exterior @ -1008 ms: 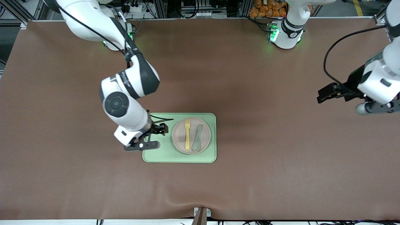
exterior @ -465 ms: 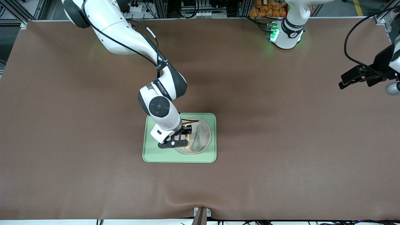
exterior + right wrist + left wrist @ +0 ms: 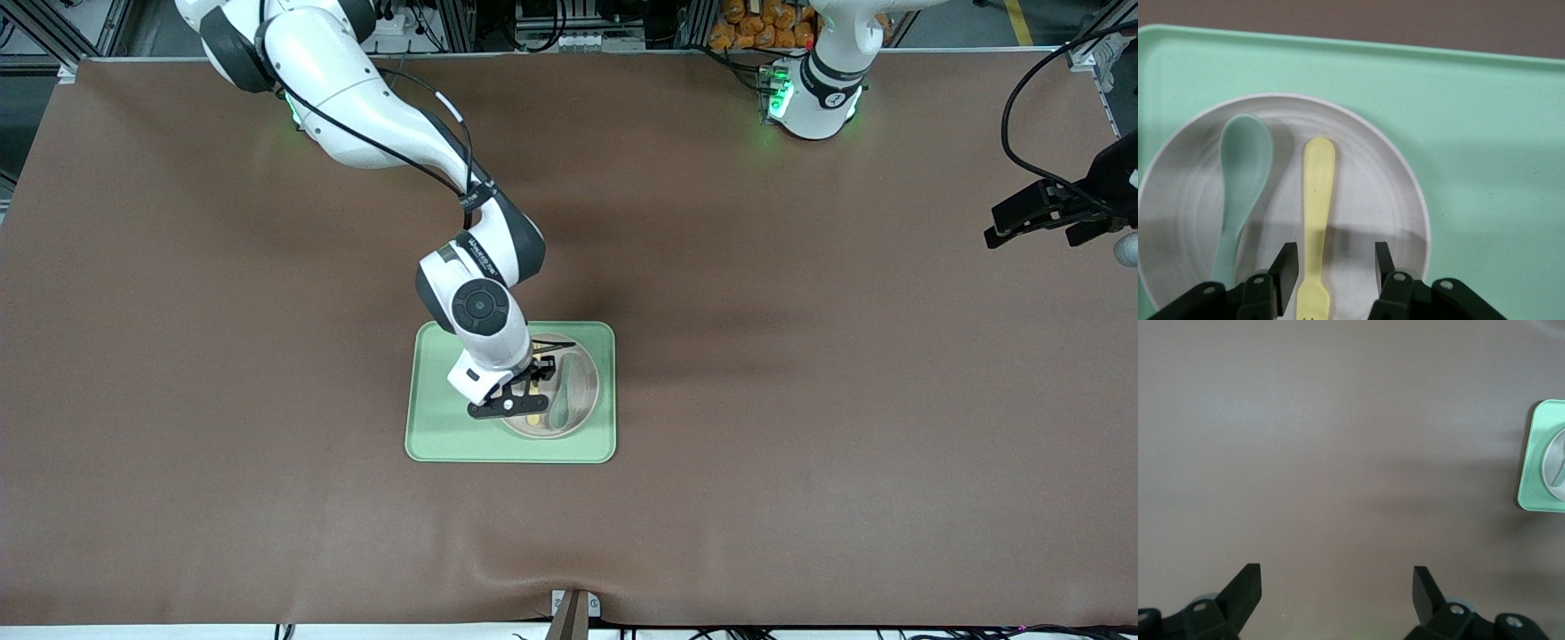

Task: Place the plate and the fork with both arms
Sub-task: 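Lower the right gripper over the plate onto the yellow fork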

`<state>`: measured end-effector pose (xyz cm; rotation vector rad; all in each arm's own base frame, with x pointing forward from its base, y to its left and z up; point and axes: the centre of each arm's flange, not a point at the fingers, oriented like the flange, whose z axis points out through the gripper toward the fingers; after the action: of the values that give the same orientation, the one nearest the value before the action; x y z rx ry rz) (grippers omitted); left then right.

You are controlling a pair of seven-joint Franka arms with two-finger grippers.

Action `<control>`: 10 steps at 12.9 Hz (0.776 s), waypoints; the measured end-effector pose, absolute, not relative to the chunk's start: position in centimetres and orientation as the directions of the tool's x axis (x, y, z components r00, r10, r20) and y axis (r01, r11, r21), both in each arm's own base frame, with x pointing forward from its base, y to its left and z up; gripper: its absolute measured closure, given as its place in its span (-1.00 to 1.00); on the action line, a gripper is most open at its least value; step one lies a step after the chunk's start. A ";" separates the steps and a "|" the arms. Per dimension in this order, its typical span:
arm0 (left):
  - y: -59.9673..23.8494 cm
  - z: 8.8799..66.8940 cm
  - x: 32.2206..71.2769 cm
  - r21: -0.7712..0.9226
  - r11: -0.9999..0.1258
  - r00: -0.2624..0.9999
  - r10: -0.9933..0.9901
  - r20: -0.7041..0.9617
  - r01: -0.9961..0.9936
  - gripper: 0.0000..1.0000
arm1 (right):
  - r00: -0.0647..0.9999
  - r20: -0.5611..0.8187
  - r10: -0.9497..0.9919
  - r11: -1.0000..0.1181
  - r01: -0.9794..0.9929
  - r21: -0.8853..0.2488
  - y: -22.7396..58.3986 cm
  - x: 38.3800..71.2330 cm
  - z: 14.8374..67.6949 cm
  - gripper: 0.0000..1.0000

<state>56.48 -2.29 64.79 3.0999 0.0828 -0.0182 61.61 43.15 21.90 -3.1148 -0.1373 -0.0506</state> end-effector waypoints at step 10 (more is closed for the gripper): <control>-2.5 64.5 55.6 0.036 -0.996 0.997 0.075 -0.023 0.076 -1.00 | 0.995 0.037 0.087 -0.996 0.088 -0.009 44.3 60.7 20.3 0.07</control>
<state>55.56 -2.53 64.46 3.1028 0.1175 -0.0329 60.71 44.29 20.35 -3.1276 -0.1370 -0.0574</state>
